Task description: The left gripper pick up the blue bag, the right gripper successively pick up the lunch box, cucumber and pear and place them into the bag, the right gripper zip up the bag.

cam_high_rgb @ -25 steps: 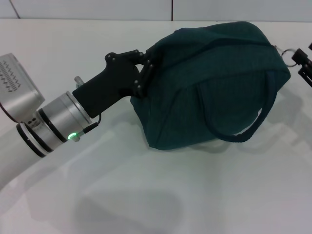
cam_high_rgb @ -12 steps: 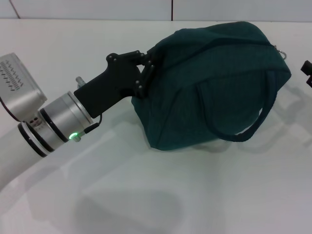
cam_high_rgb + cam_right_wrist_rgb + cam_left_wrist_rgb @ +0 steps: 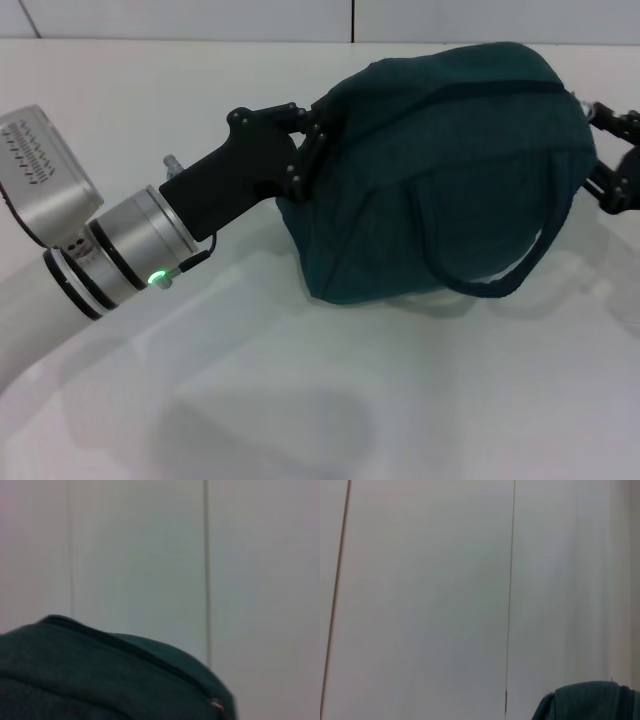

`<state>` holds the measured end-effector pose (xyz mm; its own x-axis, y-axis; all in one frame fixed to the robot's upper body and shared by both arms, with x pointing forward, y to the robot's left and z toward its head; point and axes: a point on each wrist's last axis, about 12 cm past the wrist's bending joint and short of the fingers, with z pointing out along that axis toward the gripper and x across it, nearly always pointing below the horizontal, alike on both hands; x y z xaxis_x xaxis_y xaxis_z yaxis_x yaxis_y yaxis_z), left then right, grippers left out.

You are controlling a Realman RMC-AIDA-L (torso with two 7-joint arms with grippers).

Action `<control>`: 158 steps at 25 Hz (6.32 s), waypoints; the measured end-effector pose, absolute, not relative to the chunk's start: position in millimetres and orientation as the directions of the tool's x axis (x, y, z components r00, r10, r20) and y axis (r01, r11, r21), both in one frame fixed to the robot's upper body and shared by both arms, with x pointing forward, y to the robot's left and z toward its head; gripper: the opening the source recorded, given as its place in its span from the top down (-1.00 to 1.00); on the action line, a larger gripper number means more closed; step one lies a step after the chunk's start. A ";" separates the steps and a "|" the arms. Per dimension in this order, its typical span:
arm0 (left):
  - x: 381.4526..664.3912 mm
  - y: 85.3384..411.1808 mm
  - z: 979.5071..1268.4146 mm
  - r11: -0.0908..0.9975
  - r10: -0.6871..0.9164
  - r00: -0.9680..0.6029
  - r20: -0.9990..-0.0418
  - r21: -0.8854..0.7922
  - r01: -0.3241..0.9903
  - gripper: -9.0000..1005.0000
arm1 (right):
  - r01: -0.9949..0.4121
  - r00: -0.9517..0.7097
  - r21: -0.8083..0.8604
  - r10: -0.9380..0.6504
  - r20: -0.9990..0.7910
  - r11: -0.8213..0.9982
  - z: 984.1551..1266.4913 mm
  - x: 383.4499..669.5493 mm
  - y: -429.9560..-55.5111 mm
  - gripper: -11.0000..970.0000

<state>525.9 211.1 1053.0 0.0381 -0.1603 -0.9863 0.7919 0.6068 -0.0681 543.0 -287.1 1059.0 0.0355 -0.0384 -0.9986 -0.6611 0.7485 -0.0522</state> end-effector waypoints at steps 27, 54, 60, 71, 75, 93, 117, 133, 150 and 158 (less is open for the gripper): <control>524.9 211.4 1052.6 0.605 -0.167 0.031 -0.985 -0.078 0.792 0.82 | -0.657 0.109 -0.126 -0.072 -0.992 0.744 1063.5 540.9 -278.0 0.74; 519.6 222.1 1057.6 0.629 -0.277 0.036 -0.960 -0.153 0.762 0.70 | -0.599 0.060 -0.056 -0.025 -0.998 0.798 1056.0 537.7 -290.3 0.95; 528.1 222.2 1075.1 0.559 -0.354 0.017 -0.935 -0.196 0.806 0.25 | -0.607 0.067 -0.058 -0.022 -0.998 0.792 1057.0 537.3 -289.1 0.95; 597.7 189.6 1152.4 0.314 -0.203 -0.174 -0.964 -0.232 0.921 -0.51 | -0.614 0.078 -0.066 -0.024 -0.997 0.786 1057.9 536.4 -288.8 0.95; 619.7 165.1 1171.0 0.286 -0.043 -0.268 -0.962 -0.269 0.920 -0.51 | -0.623 0.084 -0.070 -0.022 -0.996 0.779 1058.8 536.3 -287.2 0.95; 634.6 123.7 1164.3 0.411 0.206 -0.385 -0.899 -0.277 0.868 -0.20 | -0.628 0.079 -0.069 -0.025 -0.997 0.775 1056.7 534.1 -286.8 0.95; 631.2 125.2 1152.7 0.428 0.247 -0.326 -0.913 -0.199 0.881 0.69 | -0.632 0.076 -0.058 -0.012 -0.997 0.772 1056.9 533.5 -285.7 0.95; 629.3 134.4 1149.2 0.444 0.205 -0.283 -0.937 -0.169 0.880 0.84 | -0.567 -0.021 -0.030 -0.051 -0.998 0.824 1041.1 534.0 -295.4 0.95; 629.6 138.3 1149.1 0.456 0.171 -0.280 -0.945 -0.176 0.872 0.84 | -0.556 -0.055 0.019 -0.014 -0.998 0.831 1044.6 541.5 -295.2 0.90; 623.3 147.0 1141.4 0.471 0.088 -0.281 -0.956 -0.209 0.857 0.46 | -0.624 -0.122 0.076 -0.001 -0.993 0.777 1049.0 541.6 -299.6 0.63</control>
<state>623.3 147.0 1141.4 -0.2813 0.0885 -0.9555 0.8572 0.4708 -0.2088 541.6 -299.6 1049.0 -0.1219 -0.0008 -0.9925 -0.6244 0.7774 0.0761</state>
